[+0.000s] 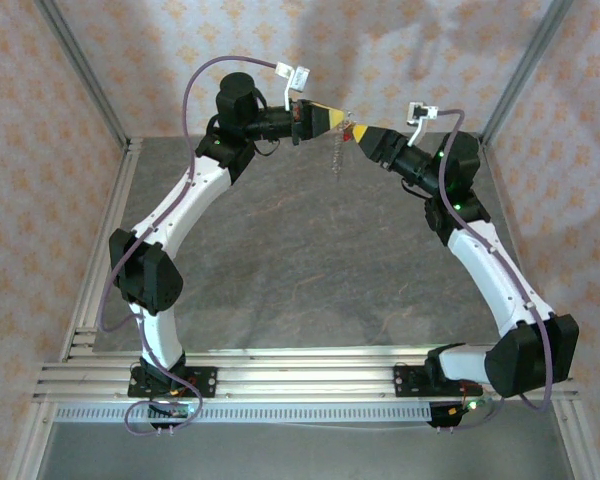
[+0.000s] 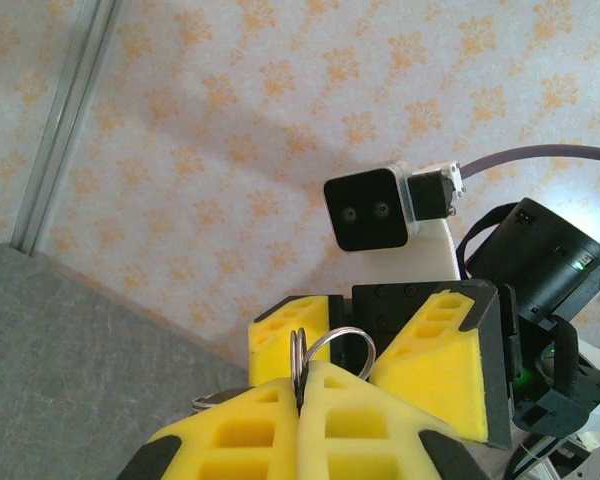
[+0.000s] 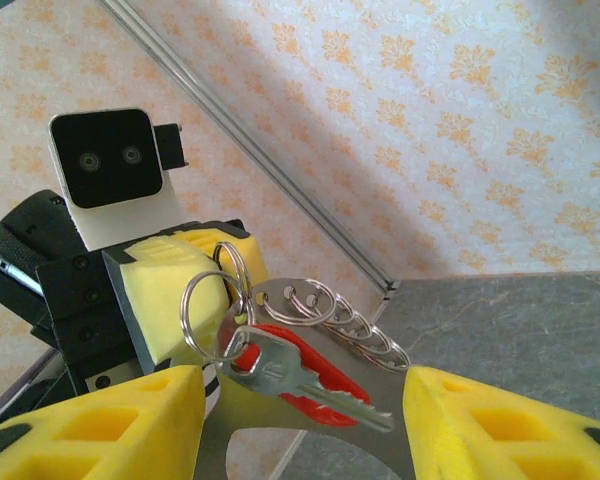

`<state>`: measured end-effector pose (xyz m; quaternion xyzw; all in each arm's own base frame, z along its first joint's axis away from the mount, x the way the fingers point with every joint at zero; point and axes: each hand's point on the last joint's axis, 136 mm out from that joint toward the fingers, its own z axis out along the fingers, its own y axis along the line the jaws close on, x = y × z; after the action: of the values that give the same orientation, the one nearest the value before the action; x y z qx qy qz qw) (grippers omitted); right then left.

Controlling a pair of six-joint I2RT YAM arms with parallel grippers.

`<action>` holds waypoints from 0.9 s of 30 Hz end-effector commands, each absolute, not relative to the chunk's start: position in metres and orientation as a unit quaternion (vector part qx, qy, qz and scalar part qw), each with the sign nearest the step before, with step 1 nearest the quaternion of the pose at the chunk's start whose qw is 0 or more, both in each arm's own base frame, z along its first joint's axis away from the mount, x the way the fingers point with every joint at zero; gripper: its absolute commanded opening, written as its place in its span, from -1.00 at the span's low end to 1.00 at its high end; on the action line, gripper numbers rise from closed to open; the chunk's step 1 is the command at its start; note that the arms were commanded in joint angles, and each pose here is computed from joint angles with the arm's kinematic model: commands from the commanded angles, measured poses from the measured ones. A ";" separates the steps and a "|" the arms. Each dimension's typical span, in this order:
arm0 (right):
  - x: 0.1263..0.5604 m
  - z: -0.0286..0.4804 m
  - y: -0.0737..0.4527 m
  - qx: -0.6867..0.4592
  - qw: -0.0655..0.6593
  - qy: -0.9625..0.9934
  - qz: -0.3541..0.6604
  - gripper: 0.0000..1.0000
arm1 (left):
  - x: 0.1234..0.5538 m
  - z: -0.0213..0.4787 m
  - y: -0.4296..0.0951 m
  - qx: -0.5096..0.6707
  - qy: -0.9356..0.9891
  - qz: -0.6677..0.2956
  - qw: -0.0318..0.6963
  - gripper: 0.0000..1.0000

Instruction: Put the keys on the keyring

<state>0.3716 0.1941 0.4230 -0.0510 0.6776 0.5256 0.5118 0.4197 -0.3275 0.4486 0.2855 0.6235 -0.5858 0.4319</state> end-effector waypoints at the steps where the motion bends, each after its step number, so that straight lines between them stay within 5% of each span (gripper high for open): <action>1: 0.365 0.458 0.197 -0.074 0.540 0.643 0.538 0.08 | 0.406 0.472 -0.328 0.311 0.599 -0.585 0.449 -1.00; 20: 0.374 0.459 0.205 -0.083 0.528 0.650 0.540 -0.15 | 0.407 0.470 -0.332 0.313 0.601 -0.586 0.445 -1.00; 27: 0.367 0.449 0.204 -0.091 0.522 0.663 0.529 -0.78 | 0.410 0.471 -0.332 0.307 0.603 -0.583 0.451 -1.00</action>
<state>0.3807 0.2019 0.4349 -0.0660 0.6733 0.5286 0.5127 0.4164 -0.3300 0.4526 0.2867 0.6249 -0.5867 0.4278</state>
